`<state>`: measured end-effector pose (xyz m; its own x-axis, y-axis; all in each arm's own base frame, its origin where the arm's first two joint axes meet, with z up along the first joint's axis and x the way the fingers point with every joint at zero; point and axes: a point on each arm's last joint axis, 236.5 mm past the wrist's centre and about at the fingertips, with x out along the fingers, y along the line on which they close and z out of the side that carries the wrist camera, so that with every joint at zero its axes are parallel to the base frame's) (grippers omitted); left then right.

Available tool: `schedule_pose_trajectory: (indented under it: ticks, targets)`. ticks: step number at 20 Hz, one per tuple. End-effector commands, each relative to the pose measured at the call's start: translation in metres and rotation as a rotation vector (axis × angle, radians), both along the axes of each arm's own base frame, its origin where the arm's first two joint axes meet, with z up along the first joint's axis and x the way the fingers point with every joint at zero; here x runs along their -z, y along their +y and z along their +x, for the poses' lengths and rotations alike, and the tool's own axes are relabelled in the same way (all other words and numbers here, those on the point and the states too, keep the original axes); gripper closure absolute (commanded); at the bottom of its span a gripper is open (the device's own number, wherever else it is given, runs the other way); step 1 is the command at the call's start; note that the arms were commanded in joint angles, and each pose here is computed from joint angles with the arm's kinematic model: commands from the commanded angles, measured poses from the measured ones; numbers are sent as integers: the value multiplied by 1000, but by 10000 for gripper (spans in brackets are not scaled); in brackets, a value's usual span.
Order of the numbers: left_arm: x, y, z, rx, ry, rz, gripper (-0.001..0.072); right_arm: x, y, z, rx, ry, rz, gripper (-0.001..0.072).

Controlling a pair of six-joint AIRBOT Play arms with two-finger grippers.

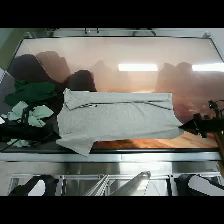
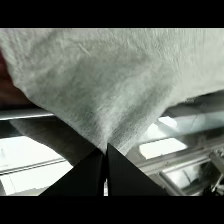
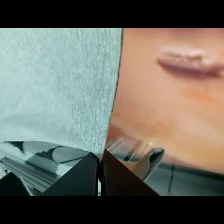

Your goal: Fold the shirts.

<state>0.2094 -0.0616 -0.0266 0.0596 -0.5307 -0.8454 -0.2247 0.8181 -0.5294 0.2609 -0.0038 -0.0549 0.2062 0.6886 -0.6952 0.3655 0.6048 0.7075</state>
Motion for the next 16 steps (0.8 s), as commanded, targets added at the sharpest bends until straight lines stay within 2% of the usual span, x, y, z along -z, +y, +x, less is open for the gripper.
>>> schedule_pose_trajectory:
  ticks: [1,4,7,13,16]
  targets:
    - [-18,21,25,-76,-93,6,688,-13,-1,25,71,-72,28,696]
    - [-57,23,65,-93,-255,-11,688,-33,4,57,142,-199,88,697]
    - [-74,29,98,-76,-291,-15,687,-45,7,89,200,-306,106,696]
    - [-62,16,187,35,-291,-27,687,-7,10,136,279,-331,56,696]
    - [-35,14,227,68,-247,-43,688,7,9,160,243,-353,21,696]
